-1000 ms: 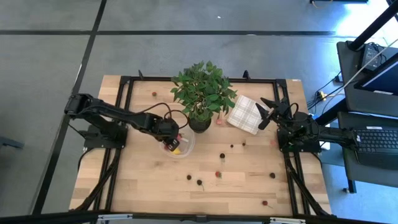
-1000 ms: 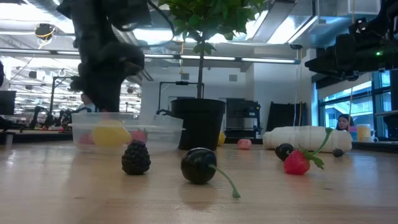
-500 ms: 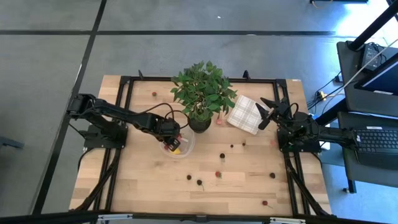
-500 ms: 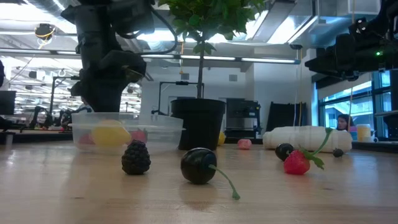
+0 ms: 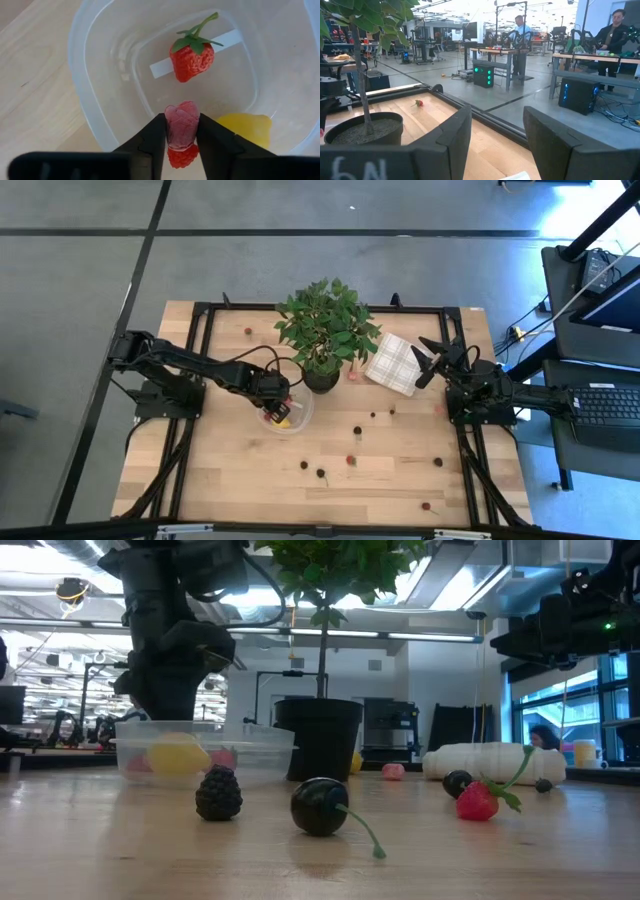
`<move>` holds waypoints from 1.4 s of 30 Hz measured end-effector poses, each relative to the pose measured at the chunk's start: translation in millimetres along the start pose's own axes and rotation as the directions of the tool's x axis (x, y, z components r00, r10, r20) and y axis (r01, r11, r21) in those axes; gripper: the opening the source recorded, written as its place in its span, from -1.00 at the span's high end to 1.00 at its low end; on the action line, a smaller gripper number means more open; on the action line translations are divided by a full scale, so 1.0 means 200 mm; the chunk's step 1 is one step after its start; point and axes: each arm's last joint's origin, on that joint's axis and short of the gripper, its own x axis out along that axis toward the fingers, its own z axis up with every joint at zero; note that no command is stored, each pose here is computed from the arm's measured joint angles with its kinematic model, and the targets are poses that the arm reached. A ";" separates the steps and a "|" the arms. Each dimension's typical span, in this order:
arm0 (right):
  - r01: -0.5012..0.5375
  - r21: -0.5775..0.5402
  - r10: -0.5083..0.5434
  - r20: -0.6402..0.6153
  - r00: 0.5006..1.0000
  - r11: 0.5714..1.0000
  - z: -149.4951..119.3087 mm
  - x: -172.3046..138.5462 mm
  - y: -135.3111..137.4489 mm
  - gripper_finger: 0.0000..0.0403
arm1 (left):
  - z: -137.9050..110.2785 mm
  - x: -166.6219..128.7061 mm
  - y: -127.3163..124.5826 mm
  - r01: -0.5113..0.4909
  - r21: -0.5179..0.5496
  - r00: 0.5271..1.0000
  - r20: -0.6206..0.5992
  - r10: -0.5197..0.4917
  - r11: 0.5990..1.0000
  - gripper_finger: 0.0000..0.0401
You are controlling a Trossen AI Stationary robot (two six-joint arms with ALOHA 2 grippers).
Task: Pick and placing Produce into tupperware
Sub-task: Put the bottom left pink peach into the transparent bin, then put the top red strawberry into the transparent bin
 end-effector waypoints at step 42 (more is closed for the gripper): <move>0.000 -0.004 0.000 -0.010 1.000 1.000 -0.01 0.00 0.00 0.10 | 0.05 -0.50 0.28 -0.201 -0.118 0.769 0.595 0.231 0.973 0.12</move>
